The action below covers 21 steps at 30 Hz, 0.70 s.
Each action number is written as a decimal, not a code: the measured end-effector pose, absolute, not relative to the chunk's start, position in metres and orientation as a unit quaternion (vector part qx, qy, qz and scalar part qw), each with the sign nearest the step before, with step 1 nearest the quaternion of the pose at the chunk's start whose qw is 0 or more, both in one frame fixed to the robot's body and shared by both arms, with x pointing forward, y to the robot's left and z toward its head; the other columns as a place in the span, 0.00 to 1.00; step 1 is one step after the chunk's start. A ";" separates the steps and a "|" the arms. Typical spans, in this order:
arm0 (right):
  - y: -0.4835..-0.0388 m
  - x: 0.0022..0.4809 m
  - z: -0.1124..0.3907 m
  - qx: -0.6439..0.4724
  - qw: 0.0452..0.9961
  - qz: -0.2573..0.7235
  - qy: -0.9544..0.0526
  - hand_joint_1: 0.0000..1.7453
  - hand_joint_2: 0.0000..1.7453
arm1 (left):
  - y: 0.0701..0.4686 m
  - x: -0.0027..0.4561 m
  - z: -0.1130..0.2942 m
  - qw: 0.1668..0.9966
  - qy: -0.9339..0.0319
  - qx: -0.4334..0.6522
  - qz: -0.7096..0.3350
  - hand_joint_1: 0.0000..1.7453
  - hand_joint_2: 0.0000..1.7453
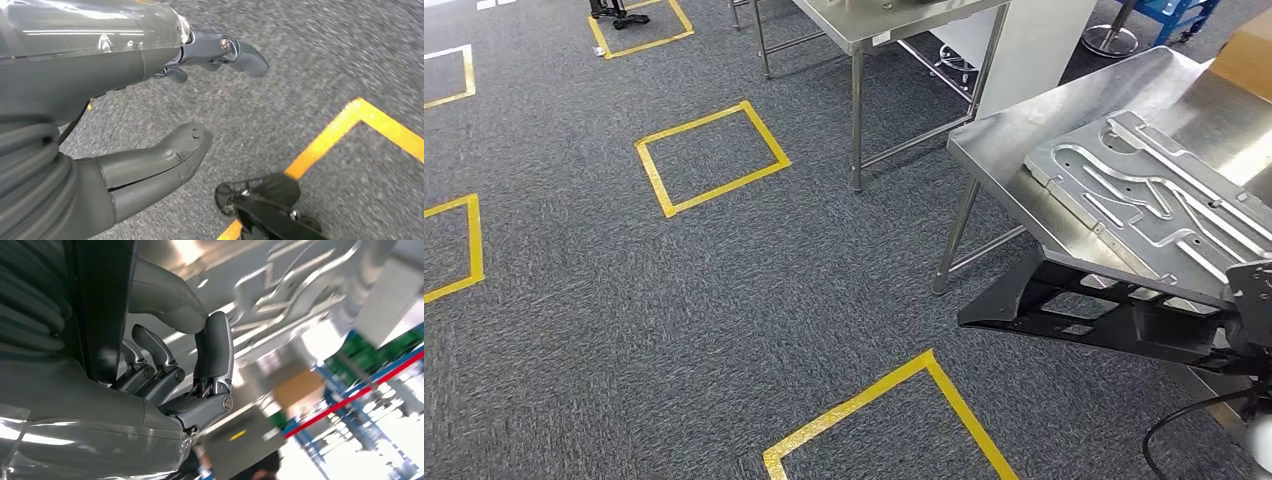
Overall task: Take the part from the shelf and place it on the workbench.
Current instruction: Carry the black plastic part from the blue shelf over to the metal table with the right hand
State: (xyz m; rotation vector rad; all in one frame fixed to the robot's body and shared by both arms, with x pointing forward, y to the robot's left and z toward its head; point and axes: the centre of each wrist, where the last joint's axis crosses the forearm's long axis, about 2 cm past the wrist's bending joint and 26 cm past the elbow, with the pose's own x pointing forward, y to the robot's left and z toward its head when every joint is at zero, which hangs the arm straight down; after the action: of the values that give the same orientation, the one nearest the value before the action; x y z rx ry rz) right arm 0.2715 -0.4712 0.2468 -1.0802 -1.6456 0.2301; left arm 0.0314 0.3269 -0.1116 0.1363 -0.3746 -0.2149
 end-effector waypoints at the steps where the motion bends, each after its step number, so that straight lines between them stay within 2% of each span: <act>1: -0.475 0.270 0.247 -0.459 0.548 0.095 -0.693 1.00 1.00 | 0.327 0.032 -0.112 0.974 -0.186 0.068 -0.107 0.00 1.00; 15: -0.507 0.238 0.233 -0.480 0.563 0.071 -0.669 1.00 1.00 | 0.330 0.033 -0.111 0.973 -0.192 0.068 -0.111 0.00 1.00; 21: -0.545 0.236 0.263 -0.517 0.570 0.063 -0.635 1.00 1.00 | 0.334 0.034 -0.111 0.972 -0.191 0.069 -0.115 0.00 1.00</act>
State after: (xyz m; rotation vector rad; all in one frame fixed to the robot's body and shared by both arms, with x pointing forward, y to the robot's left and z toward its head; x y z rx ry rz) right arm 0.2361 -0.5455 0.2632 -1.2138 -1.4904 0.1483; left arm 0.0340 0.3335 -0.1109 0.1403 -0.3857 -0.2314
